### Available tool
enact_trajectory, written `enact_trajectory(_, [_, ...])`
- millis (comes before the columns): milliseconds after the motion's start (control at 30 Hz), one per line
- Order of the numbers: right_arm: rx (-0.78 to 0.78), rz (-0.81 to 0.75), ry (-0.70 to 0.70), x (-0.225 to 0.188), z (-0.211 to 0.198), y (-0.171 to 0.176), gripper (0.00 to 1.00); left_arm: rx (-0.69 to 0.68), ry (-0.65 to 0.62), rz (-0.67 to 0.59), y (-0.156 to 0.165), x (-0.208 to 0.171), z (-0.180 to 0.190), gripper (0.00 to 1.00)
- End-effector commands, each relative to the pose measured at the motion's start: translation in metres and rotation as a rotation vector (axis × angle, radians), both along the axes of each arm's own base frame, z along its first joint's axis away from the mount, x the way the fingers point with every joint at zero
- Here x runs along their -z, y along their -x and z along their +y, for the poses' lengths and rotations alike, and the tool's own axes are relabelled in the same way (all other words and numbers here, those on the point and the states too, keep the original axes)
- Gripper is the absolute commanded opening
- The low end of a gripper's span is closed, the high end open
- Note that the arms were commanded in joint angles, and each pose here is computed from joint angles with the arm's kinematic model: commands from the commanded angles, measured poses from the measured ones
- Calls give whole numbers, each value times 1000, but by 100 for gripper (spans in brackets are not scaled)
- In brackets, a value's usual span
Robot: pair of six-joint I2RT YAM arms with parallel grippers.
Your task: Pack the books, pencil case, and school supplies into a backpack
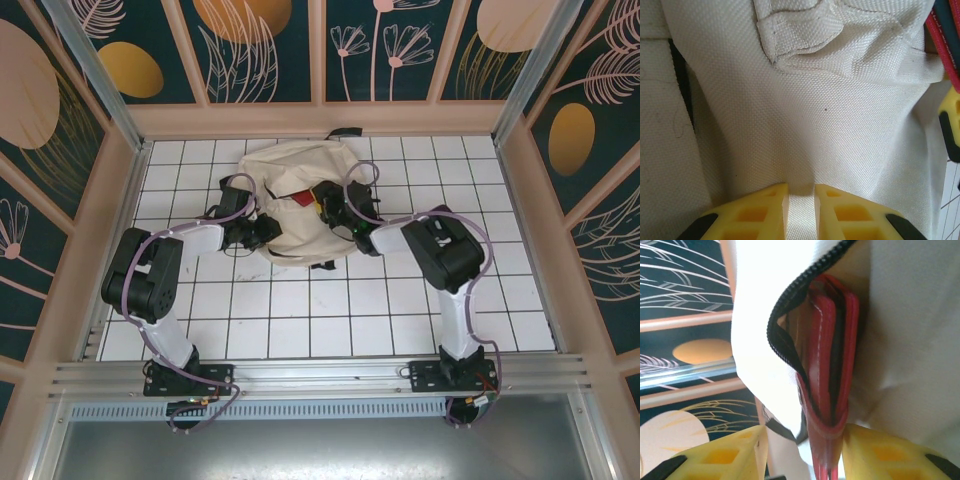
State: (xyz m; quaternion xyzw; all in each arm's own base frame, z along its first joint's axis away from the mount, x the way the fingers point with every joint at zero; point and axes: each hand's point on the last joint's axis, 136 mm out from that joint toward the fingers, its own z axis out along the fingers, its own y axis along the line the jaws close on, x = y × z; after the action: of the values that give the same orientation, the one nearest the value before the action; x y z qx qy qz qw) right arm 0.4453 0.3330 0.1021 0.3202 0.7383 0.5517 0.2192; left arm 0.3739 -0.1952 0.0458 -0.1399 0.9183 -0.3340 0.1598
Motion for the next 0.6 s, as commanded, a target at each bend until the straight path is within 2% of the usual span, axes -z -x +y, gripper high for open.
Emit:
enact_trajectory(0, [-131,84,88,6,-4,26,43,14,17,4,4,-4,-5,22])
enact_trajectory(67, [-161,93,106,9,-3,31,41,12,15,0,3,-4,-4,23])
enact_trajectory(233, [-181,142,132,25,1,25,28,8,15,1,1,-4,-4,24])
enact_trajectory(433, [-185,124,142,32,9,9,19,11,12,4,3,-3,-4,24])
enact_trajectory(567, [-189,85,125,26,15,-1,10,12,3,24,8,3,-2,23])
